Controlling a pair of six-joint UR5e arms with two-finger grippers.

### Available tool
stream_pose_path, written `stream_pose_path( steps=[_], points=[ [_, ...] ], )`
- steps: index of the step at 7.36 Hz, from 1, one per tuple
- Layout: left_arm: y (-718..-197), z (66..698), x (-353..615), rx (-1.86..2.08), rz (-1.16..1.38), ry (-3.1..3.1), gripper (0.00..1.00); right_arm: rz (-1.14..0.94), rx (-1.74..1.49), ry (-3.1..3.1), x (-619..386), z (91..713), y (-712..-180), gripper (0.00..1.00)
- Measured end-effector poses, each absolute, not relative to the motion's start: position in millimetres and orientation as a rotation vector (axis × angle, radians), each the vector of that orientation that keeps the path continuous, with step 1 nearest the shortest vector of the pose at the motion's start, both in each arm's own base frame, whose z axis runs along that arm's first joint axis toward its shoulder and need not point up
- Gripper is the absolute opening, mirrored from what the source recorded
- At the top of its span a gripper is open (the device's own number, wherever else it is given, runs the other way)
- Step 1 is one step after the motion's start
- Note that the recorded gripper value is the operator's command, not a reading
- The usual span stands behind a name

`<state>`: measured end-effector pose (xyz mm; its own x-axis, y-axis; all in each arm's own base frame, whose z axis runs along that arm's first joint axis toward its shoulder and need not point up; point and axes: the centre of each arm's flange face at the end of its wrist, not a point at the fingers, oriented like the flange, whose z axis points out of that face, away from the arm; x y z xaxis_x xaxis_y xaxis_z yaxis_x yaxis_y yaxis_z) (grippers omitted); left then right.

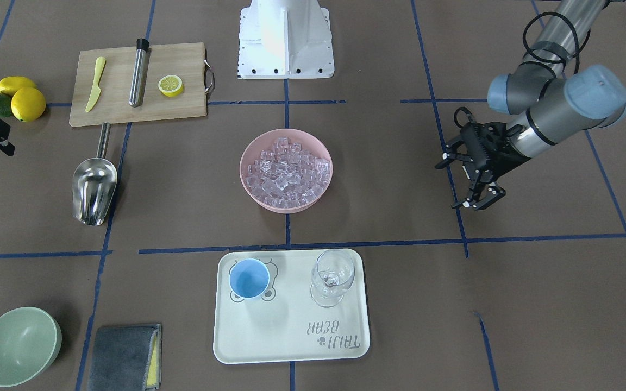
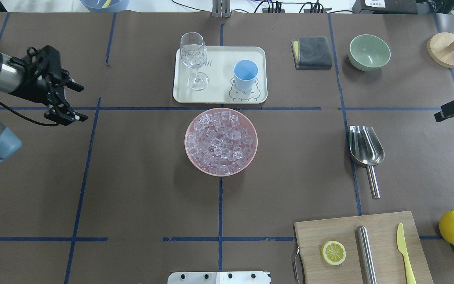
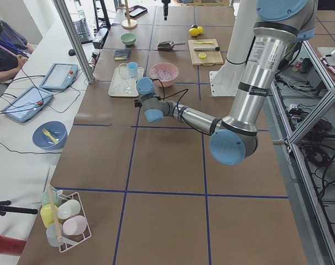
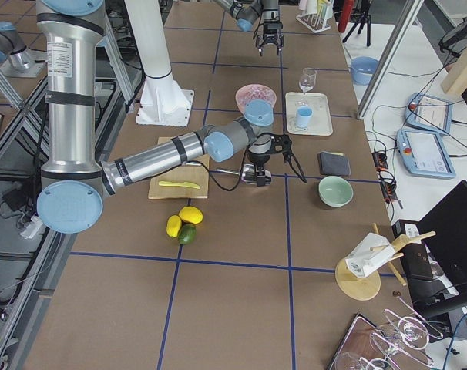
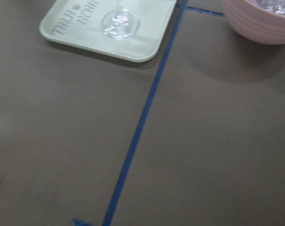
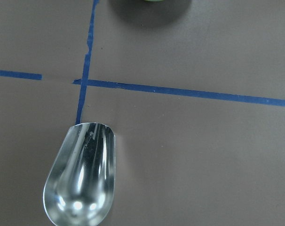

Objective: Put ice in cup with scoop

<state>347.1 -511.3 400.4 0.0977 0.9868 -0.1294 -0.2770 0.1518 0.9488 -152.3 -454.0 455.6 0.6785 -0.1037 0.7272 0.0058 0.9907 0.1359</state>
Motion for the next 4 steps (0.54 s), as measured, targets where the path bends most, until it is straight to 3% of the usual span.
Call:
stream_pose_path(
  steps=[4],
  points=[
    [-486.6, 379.0, 440.4, 1.087, 1.252, 1.021, 1.00, -0.022, 0.110, -0.827, -228.7, 430.8, -428.4, 1.00]
  ],
)
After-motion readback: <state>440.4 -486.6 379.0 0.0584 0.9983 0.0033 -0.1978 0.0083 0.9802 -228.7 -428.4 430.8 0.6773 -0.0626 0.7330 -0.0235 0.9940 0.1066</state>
